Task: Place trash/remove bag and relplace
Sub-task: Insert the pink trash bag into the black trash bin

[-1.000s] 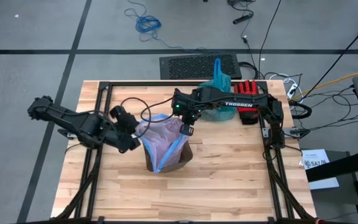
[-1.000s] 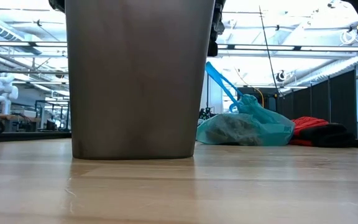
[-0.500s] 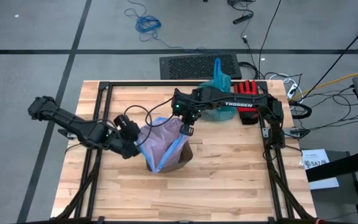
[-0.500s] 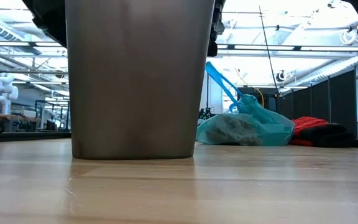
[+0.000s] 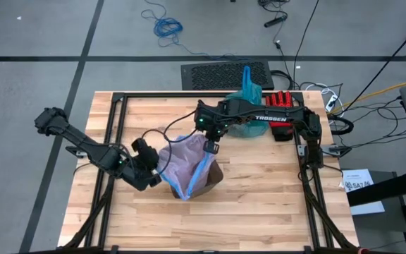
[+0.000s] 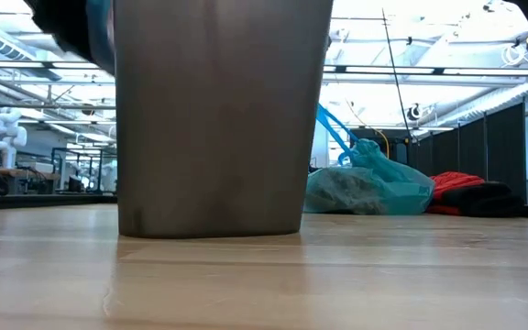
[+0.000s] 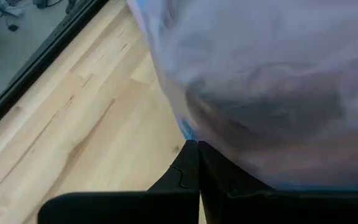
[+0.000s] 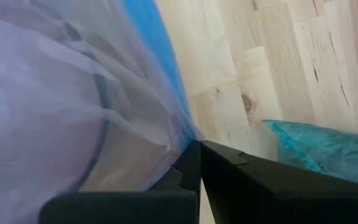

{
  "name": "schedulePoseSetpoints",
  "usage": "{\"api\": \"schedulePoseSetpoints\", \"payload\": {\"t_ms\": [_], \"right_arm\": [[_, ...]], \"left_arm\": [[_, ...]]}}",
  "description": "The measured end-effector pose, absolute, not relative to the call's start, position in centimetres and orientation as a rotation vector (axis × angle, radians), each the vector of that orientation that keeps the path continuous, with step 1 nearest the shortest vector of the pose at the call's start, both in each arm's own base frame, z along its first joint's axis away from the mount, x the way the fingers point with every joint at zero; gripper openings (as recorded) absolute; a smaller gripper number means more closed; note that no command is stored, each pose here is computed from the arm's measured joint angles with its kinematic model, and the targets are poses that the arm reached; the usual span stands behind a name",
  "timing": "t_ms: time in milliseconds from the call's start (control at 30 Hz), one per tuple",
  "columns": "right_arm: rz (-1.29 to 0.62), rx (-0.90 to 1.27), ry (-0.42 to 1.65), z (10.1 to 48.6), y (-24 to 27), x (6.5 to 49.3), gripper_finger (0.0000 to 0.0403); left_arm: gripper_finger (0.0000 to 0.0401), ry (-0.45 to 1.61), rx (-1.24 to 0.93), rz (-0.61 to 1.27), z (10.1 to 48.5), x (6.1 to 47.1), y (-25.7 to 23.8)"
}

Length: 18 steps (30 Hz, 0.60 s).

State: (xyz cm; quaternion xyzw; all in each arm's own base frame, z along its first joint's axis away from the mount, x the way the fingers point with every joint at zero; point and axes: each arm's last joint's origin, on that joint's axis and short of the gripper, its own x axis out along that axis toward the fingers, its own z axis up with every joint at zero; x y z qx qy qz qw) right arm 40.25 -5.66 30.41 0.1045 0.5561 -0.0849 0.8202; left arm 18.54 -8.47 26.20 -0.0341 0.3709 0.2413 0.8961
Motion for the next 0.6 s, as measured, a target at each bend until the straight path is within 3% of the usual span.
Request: {"api": "schedulePoseSetpoints", "payload": {"t_ms": [267, 600], "right_arm": [[-0.183, 0.221, 1.179, 30.4, -5.7, 40.3, 0.0000], [-0.182, 0.221, 1.179, 30.4, -5.7, 40.3, 0.0000]], "left_arm": [[0.0000, 0.775, -0.095, 0.519, 22.7, 18.4, -8.6], [0.0000, 0.700, 0.030, 0.525, 23.8, 17.8, -9.6]]}}
